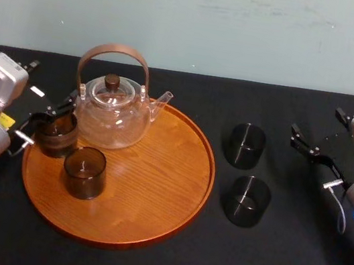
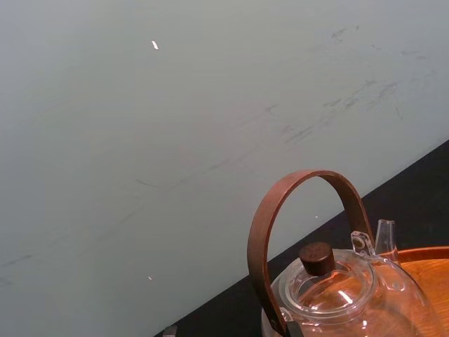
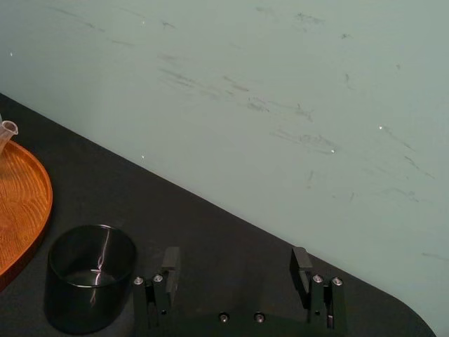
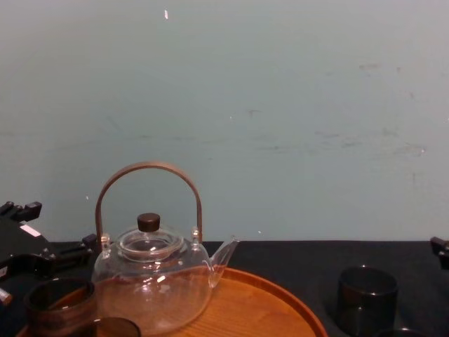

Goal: Pick up the glass from the table and place it on the tray.

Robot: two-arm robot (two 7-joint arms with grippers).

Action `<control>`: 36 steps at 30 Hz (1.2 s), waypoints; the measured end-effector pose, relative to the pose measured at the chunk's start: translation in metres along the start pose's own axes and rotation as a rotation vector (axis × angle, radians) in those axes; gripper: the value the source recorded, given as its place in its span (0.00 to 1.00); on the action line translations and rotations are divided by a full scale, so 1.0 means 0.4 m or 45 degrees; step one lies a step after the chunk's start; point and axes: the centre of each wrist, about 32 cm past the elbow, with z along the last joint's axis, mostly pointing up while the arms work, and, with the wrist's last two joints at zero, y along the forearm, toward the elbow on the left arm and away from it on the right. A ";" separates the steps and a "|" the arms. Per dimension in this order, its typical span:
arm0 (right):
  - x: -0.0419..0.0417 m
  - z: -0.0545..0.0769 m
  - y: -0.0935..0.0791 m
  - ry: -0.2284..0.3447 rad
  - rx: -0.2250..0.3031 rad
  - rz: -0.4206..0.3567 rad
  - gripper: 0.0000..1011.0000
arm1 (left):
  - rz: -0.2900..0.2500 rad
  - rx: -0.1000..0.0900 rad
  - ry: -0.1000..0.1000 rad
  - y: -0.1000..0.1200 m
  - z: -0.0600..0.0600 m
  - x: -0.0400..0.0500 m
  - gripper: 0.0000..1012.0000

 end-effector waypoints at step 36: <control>0.000 0.000 0.000 0.000 0.000 0.000 0.99 | 0.000 0.000 0.000 0.000 0.000 0.000 0.99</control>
